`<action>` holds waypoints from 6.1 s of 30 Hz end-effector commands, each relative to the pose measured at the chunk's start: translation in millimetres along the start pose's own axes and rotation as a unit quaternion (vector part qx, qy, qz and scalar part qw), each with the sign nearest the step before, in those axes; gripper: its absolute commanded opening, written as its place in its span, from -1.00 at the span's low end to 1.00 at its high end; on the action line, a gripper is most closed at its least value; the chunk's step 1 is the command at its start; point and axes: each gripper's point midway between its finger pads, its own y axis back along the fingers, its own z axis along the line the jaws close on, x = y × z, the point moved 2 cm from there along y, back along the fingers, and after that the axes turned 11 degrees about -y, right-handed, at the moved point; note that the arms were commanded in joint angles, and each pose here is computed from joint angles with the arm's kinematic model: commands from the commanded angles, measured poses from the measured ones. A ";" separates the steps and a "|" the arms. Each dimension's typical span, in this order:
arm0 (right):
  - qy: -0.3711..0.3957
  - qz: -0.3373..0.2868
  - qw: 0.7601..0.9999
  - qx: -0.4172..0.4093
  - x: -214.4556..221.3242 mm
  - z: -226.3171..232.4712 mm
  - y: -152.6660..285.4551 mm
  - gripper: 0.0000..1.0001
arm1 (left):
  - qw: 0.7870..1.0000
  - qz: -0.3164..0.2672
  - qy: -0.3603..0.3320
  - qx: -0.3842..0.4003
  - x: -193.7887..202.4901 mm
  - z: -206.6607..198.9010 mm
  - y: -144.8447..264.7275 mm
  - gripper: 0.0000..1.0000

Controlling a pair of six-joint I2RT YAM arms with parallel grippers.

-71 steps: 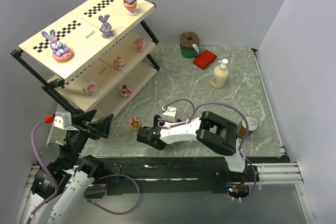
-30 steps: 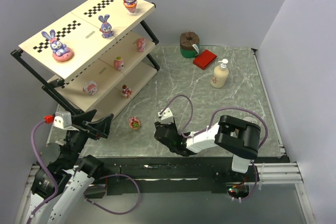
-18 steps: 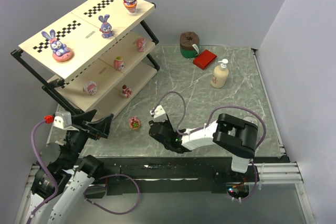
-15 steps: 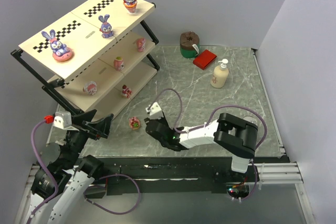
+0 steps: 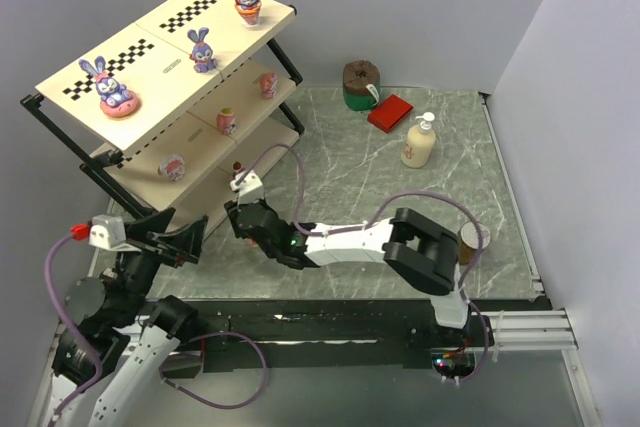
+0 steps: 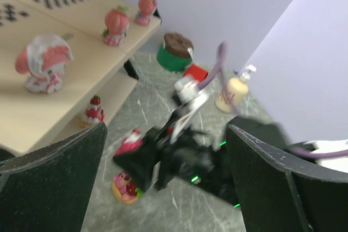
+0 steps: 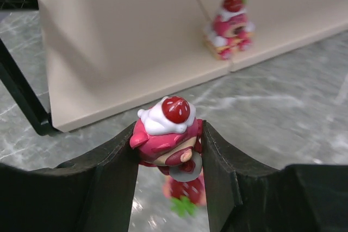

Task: Place and organize the plastic toys onto the shelf

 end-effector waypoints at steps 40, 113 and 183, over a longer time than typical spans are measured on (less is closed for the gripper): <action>-0.031 0.016 0.994 -0.102 52.6 87.9 -100.7 -0.65 | 0.988 -0.146 0.017 0.051 -82.3 -13.6 60.5 0.93; -0.027 -0.055 0.988 -0.139 -2.5 87.5 -11.6 0.45 | 0.992 -0.125 0.015 0.030 -73.5 -7.4 54.7 0.93; 0.045 0.053 0.992 -0.102 39.9 -41.3 15.2 0.57 | 0.995 -0.092 0.018 0.032 -48.4 -8.3 37.0 0.93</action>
